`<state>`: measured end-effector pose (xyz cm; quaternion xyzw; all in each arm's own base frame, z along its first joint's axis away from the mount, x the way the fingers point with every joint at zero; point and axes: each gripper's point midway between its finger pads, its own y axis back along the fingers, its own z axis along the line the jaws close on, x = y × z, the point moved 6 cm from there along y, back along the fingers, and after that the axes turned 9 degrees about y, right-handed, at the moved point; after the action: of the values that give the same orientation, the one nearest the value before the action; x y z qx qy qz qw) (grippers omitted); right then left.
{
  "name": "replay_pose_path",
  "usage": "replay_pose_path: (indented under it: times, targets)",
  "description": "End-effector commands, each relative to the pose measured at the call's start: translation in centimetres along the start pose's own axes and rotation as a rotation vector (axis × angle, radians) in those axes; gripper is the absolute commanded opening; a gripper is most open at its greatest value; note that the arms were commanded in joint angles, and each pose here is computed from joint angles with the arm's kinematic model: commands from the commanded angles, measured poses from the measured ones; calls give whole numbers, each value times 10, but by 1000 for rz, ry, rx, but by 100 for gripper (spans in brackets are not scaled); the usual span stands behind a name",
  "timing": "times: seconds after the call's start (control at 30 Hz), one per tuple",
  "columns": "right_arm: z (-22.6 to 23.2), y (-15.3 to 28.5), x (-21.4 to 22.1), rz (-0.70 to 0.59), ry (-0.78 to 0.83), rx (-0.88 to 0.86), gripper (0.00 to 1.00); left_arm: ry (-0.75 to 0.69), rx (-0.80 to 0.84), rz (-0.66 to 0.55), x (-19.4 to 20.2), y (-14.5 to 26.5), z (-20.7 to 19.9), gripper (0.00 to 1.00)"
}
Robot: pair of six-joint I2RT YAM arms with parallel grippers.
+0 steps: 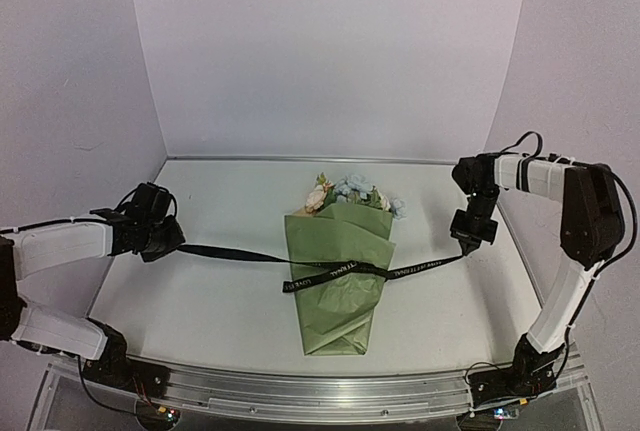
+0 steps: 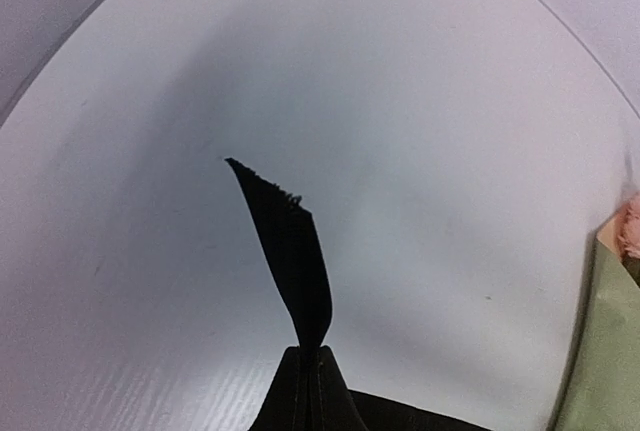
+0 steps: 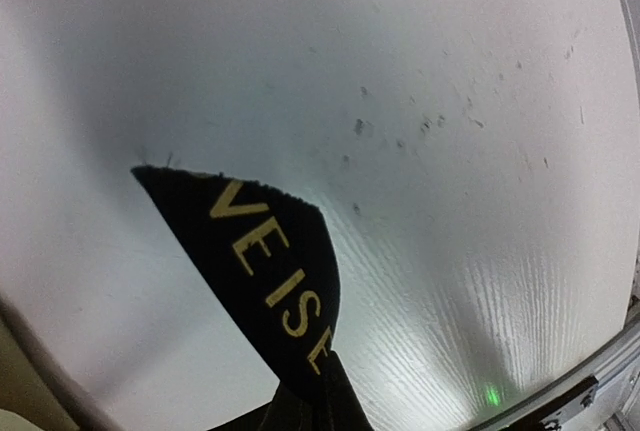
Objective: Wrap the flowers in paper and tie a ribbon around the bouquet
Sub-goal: Cross the ribbon over the folded bouquet.
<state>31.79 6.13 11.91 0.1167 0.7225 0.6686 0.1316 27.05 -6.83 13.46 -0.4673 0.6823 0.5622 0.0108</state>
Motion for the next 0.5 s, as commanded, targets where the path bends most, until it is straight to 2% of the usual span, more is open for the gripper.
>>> replay_pose_path:
  times: [0.0,0.17,0.47]
  targets:
    - [-23,5,13,-5,-4,47,0,67,-88,-15,-9,-12,28,0]
    - [-40,-2,21,22,-31,76,0,132,-134,22,-22,-31,48,0]
    - [-24,-13,30,102,-28,-57,0,83,-1,154,-14,-53,27,0]
